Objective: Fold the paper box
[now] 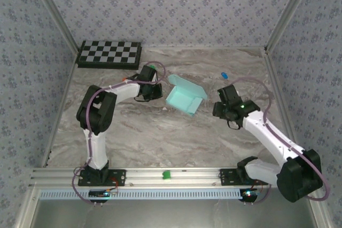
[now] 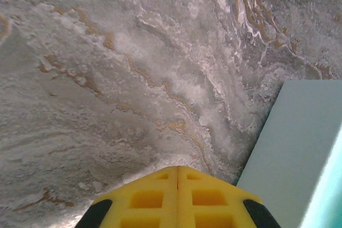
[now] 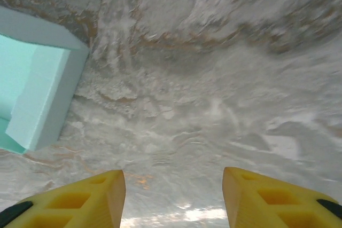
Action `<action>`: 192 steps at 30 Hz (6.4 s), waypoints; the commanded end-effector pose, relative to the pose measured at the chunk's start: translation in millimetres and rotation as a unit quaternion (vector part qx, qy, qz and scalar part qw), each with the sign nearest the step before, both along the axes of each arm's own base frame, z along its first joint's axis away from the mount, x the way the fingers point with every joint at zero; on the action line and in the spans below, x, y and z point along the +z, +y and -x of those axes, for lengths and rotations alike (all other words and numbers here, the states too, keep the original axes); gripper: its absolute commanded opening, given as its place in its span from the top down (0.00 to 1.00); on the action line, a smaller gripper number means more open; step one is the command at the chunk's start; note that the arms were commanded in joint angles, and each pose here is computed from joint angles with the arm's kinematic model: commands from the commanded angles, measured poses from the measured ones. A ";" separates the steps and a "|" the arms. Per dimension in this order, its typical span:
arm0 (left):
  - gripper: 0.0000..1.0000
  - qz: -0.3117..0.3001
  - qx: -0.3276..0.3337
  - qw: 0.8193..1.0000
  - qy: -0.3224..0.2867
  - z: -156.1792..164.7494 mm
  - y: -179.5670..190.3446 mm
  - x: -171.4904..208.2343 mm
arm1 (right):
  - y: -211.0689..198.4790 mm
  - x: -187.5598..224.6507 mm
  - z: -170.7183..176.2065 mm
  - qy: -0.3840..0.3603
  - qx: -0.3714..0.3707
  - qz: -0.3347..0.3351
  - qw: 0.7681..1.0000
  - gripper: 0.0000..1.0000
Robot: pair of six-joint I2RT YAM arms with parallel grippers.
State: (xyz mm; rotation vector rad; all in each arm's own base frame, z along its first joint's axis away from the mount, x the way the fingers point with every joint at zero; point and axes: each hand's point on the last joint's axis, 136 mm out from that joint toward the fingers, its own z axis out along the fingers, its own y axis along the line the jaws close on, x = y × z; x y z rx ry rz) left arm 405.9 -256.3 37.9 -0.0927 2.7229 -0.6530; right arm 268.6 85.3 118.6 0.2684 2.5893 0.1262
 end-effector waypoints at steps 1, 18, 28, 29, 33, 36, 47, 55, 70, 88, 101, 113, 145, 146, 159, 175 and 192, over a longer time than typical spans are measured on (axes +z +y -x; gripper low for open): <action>1.00 0.026 -0.015 1.000 -0.003 -3.3 -10.9 5.8 | 26.5 5.7 -22.2 -0.046 -0.025 -0.097 0.994 0.49; 1.00 0.068 -0.044 0.997 0.001 21.7 -28.1 15.6 | 40.8 -12.1 -78.4 -0.047 -0.011 -0.103 0.993 0.51; 1.00 0.078 -0.056 0.995 -0.001 39.1 -39.7 19.6 | 39.3 -12.1 -104.9 -0.051 0.024 -0.076 0.996 0.51; 1.00 0.080 -0.055 0.995 -0.001 40.5 -40.3 20.1 | 39.2 -12.1 -108.4 -0.052 0.028 -0.074 0.995 0.51; 1.00 0.086 -0.057 0.995 -0.004 47.7 -43.7 20.7 | 42.3 -12.3 -122.5 -0.053 0.050 -0.071 0.995 0.51; 1.00 0.088 -0.056 0.995 -0.009 51.5 -43.4 23.7 | 45.8 -10.2 -133.0 -0.057 0.067 -0.069 0.994 0.51; 0.87 0.019 -0.028 0.998 -0.060 56.8 -5.1 44.9 | 49.1 2.8 -147.6 -0.061 0.090 -0.074 0.991 0.50; 0.76 -0.015 -0.018 0.995 -0.099 57.7 21.5 64.5 | 44.2 5.9 -128.4 -0.057 0.103 -0.085 0.989 0.49; 0.48 -0.009 -0.108 0.971 -0.213 48.9 49.0 90.9 | 25.6 10.4 -94.4 -0.089 0.141 -0.076 0.983 0.48; 0.43 0.021 -0.354 0.828 -0.434 32.3 18.7 103.7 | 44.6 4.4 -75.6 -0.119 0.192 -0.127 0.966 0.46; 0.51 0.057 -0.358 0.820 -0.443 15.1 4.6 105.1 | 49.0 -0.7 -77.7 -0.111 0.192 -0.130 0.966 0.46; 0.67 0.084 -0.378 0.814 -0.432 15.5 -6.4 105.3 | 53.7 -14.3 -77.4 -0.086 0.186 -0.140 0.969 0.46; 0.97 0.119 -0.395 0.812 -0.413 18.1 -17.2 114.3 | 85.9 -52.3 -105.9 -0.072 0.200 -0.164 0.963 0.48; 1.00 0.121 -0.395 0.812 -0.412 18.4 -17.4 114.3 | 87.3 -53.9 -105.5 -0.070 0.201 -0.165 0.963 0.48; 1.00 0.114 -0.349 0.854 -0.369 17.2 -9.1 110.0 | 94.6 -58.3 -103.3 -0.076 0.192 -0.180 0.962 0.48; 1.00 0.109 -0.342 0.866 -0.349 24.3 -6.0 109.4 | 102.0 -75.8 -112.8 -0.070 0.179 -0.164 0.968 0.53; 1.00 0.116 -0.344 0.862 -0.353 23.1 -8.3 114.2 | 87.4 -89.8 -110.5 -0.044 0.171 -0.054 0.983 0.65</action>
